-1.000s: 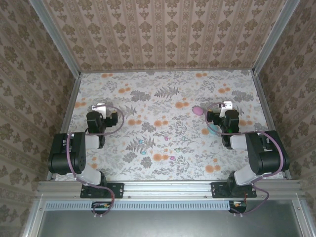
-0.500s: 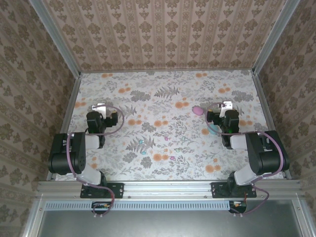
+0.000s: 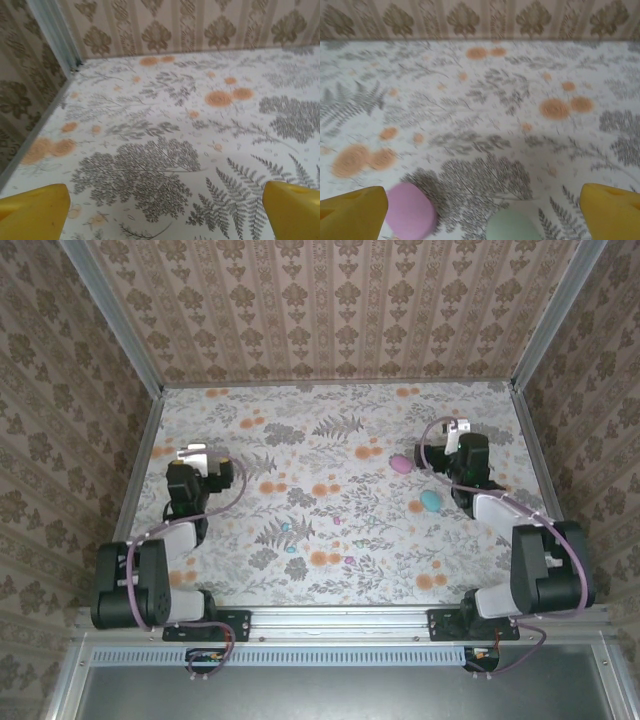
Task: Insert the wireless bluetooth earbuds into the charging case
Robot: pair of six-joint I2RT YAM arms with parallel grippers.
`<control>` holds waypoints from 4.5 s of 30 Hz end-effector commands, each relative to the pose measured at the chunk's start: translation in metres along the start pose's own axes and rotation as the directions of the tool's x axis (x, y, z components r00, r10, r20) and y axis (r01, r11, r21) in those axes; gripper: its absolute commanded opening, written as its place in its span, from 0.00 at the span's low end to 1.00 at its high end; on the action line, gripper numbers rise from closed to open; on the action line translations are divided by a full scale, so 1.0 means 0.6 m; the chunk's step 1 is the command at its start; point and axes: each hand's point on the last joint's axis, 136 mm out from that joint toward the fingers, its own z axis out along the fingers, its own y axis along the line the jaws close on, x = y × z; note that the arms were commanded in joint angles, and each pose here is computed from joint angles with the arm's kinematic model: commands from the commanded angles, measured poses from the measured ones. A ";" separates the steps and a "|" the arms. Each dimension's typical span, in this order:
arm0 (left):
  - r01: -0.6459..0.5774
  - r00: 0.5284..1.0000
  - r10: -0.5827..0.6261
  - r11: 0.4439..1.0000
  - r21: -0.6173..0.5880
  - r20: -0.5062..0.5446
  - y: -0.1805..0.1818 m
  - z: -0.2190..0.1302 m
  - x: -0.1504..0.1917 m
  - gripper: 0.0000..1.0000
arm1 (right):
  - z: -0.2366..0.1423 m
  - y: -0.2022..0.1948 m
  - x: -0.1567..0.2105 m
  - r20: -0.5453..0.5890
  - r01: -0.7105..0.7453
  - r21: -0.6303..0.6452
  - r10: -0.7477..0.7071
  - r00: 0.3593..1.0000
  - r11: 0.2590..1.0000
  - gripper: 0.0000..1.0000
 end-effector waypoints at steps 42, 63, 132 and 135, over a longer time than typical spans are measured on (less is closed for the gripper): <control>0.412 0.909 -0.360 0.855 0.314 -0.211 -0.112 -0.104 -0.038 1.00 | 0.059 0.084 0.170 -0.339 0.438 -0.593 -0.703 0.625 0.676 0.66; 0.361 0.929 -0.318 0.893 0.270 -0.188 -0.097 -0.108 -0.029 1.00 | 0.078 0.077 0.211 -0.363 0.527 -0.551 -0.755 0.547 0.647 0.69; 0.403 0.908 -0.346 0.876 0.266 -0.237 -0.110 -0.099 -0.040 1.00 | 0.093 0.160 0.176 -0.259 0.433 -0.734 -0.805 0.533 0.523 0.44; 0.403 0.908 -0.346 0.876 0.264 -0.237 -0.110 -0.098 -0.039 1.00 | 0.089 0.180 0.178 -0.219 0.444 -0.756 -0.824 0.522 0.482 0.44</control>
